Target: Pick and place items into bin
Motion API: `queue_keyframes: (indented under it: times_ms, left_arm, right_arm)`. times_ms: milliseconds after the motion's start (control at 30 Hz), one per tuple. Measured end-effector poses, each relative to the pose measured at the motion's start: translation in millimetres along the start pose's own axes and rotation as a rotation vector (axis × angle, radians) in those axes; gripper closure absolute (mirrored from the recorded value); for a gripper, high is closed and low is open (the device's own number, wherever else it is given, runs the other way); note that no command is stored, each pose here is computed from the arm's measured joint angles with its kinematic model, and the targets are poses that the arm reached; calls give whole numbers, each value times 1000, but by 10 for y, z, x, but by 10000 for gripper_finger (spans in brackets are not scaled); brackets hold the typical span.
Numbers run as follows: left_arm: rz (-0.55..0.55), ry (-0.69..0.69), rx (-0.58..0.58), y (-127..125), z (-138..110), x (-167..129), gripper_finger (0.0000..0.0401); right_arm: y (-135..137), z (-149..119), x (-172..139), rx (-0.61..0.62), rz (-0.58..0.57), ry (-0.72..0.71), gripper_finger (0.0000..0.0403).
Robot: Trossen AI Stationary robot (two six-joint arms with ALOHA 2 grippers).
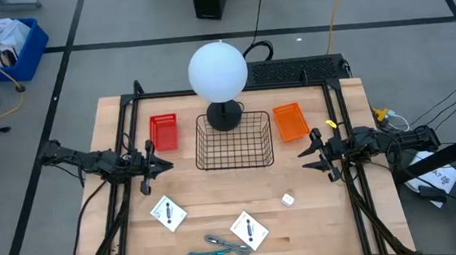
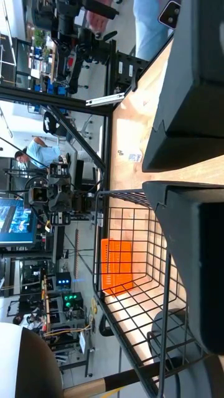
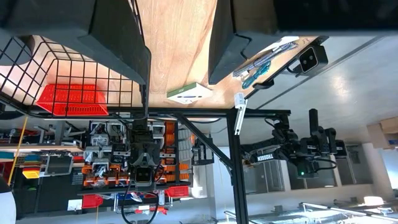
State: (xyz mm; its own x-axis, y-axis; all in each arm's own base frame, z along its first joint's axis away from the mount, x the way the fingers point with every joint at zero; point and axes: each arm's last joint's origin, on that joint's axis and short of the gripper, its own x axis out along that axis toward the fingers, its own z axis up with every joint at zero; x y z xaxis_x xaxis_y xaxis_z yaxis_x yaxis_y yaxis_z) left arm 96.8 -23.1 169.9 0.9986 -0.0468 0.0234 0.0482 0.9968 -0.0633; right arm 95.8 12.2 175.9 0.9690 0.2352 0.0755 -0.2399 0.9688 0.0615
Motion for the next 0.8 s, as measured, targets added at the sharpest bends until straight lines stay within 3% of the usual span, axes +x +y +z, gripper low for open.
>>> queue_keyframes:
  times_ms: [267,367,500,633,733,800]
  left_arm:
    - [0,0,0,0,1,0,359]
    - [0,0,0,0,1,0,359]
    - [0,0,0,0,0,0,359]
    - [0,0,0,0,-1,0,359]
    - [0,0,0,0,-1,0,359]
    - [0,0,0,0,-1,0,359]
  right_arm:
    - [0,5,0,-1,-1,-5,242]
    - [-11,57,-2,6,-49,-62,241]
    - [-7,113,-7,133,-40,-123,243]
    - [-6,194,-17,165,-45,-210,243]
    - [-1,223,-13,284,-22,-240,243]
    - [-3,269,-14,285,-20,-288,243]
